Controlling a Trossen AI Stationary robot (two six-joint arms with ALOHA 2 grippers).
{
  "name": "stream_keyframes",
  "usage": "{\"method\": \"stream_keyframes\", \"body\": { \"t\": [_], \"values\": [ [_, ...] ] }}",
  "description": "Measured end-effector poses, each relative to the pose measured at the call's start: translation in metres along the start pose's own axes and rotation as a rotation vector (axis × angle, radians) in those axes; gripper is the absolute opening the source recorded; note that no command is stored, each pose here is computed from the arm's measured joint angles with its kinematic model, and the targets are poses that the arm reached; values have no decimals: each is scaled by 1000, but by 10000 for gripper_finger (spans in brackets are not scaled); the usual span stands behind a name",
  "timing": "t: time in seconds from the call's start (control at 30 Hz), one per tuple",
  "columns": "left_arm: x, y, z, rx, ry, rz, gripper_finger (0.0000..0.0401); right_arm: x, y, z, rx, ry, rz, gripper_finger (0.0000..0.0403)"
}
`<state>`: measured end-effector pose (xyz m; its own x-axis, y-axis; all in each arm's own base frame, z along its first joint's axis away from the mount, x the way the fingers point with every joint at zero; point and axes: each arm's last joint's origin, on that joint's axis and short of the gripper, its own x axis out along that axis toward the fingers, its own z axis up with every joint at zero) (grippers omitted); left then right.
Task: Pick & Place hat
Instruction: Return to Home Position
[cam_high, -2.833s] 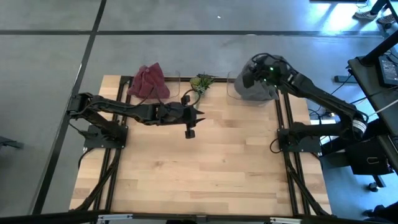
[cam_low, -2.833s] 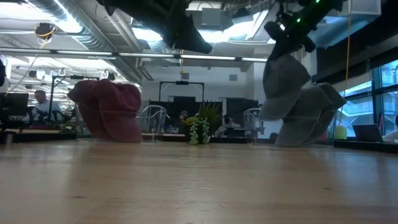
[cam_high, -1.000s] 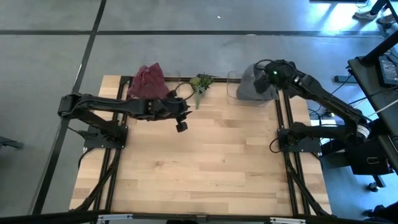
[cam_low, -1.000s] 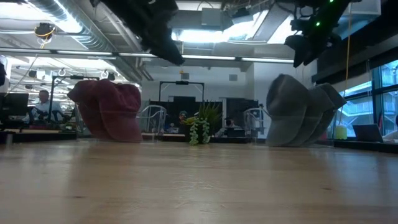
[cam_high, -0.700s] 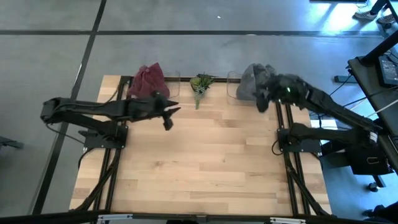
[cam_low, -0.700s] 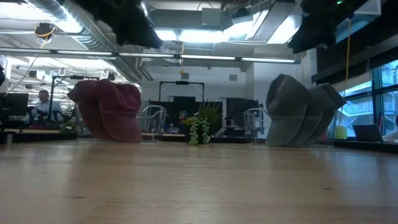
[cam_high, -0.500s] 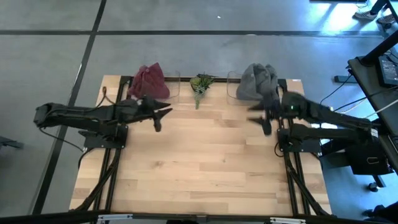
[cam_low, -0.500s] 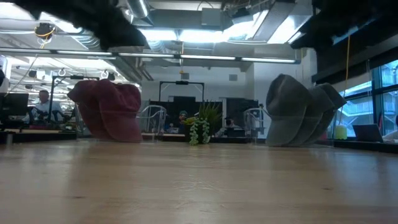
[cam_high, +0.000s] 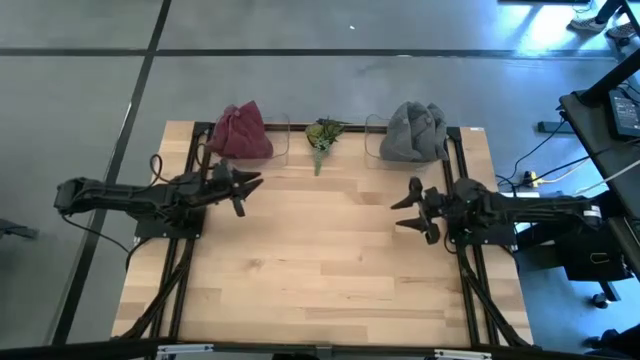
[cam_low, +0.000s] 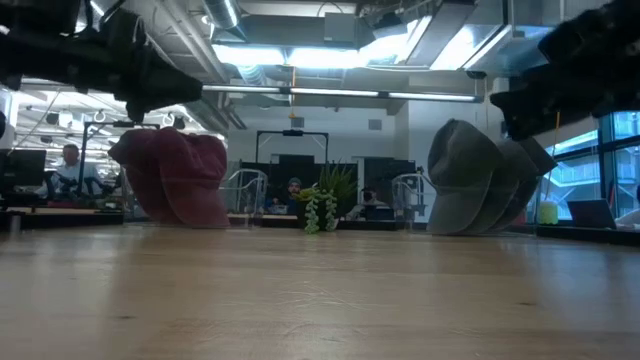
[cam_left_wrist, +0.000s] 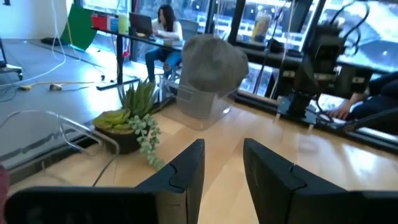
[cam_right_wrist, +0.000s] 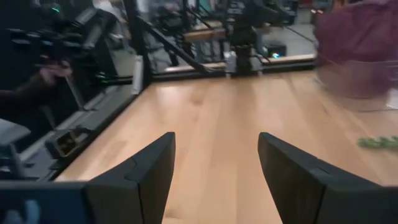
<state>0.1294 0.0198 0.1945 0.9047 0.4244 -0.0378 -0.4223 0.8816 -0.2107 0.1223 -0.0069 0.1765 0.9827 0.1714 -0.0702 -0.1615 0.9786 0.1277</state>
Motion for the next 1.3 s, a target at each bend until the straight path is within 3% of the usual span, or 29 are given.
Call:
{"method": "stream_keyframes", "body": {
  "t": [0.13, 0.47, 0.87, 1.3],
  "values": [
    [-6, 4, -7, -34, -31, -17, 104, -4, 1, -13, 31, -27, 35, 228],
    [-17, 11, -16, -36, 8, 21, 108, -11, 4, -9, 5, -75, 73, 228],
    [-36, 19, -17, -41, -7, 36, 109, -24, 8, -9, -22, -110, 76, 228],
    [-35, 20, -18, -15, 7, 51, 106, -25, 7, -8, -26, -129, 26, 228]
  ]
}}
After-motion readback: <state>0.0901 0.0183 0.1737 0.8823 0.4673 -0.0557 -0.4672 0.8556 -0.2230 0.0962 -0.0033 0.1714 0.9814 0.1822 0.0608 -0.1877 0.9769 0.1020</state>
